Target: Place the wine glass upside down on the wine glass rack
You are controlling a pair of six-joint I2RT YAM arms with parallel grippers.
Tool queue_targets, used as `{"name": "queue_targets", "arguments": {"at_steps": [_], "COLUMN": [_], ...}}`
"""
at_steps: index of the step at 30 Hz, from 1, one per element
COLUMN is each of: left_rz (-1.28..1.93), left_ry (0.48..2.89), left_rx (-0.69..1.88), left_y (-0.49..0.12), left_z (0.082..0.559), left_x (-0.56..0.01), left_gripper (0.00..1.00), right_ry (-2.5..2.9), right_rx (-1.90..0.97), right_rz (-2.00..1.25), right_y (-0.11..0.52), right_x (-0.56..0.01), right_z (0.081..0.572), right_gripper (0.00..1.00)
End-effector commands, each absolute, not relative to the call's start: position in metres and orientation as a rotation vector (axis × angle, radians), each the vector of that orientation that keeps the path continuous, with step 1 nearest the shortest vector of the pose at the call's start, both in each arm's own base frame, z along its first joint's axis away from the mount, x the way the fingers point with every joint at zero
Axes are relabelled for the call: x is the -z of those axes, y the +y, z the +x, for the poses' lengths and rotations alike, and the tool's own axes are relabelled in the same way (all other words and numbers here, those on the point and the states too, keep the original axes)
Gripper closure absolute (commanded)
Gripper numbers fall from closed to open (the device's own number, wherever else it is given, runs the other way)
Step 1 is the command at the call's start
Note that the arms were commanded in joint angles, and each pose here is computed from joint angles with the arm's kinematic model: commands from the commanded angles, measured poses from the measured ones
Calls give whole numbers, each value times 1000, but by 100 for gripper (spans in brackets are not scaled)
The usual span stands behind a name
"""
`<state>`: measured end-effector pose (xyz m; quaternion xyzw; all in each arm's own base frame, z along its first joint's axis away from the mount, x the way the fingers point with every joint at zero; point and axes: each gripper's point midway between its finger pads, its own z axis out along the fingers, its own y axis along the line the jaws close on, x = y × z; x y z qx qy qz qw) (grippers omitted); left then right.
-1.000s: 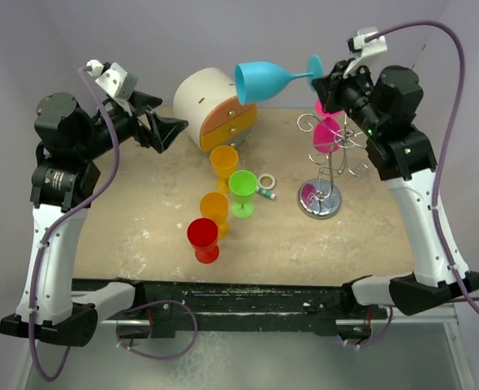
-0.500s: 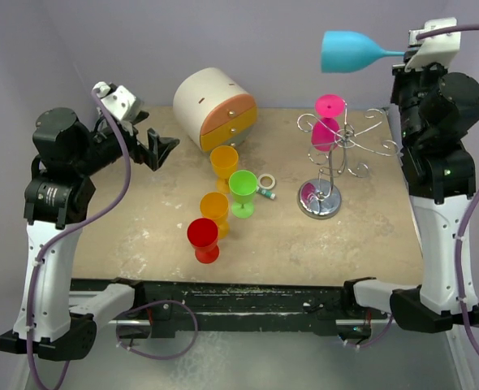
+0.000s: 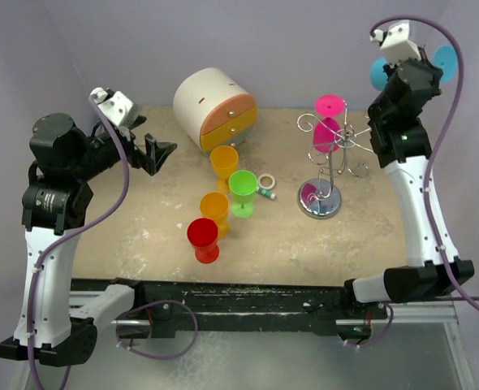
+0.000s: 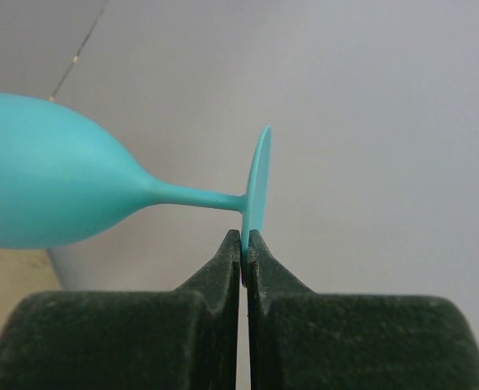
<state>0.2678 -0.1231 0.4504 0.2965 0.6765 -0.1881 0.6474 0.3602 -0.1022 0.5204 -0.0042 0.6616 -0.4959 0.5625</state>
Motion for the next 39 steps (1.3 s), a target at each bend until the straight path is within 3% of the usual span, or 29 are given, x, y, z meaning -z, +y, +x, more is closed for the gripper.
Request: {"name": "queue_targets", "arguments": {"at_steps": [1, 7, 12, 24, 39], "left_rz": [699, 705, 698, 694, 693], "left_ry": [1478, 1468, 1464, 1439, 1435], "left_rx": [421, 418, 412, 401, 407], "left_y": [-123, -123, -121, -117, -116], "left_z": [261, 257, 255, 247, 248], "left_x": [-462, -462, -462, -473, -473], "left_gripper": [1, 1, 1, 1, 1], "right_ry": [1515, 1544, 1561, 1444, 1400], "right_rx": [1347, 1422, 1308, 1216, 1236], "right_rz": [9, -282, -554, -972, -1238], "right_y": [-114, -101, -77, -41, -35], "right_x": [-535, -505, -482, -457, -440], "right_z": [358, 395, 414, 415, 422], "right_gripper": [100, 100, 100, 100, 100]}}
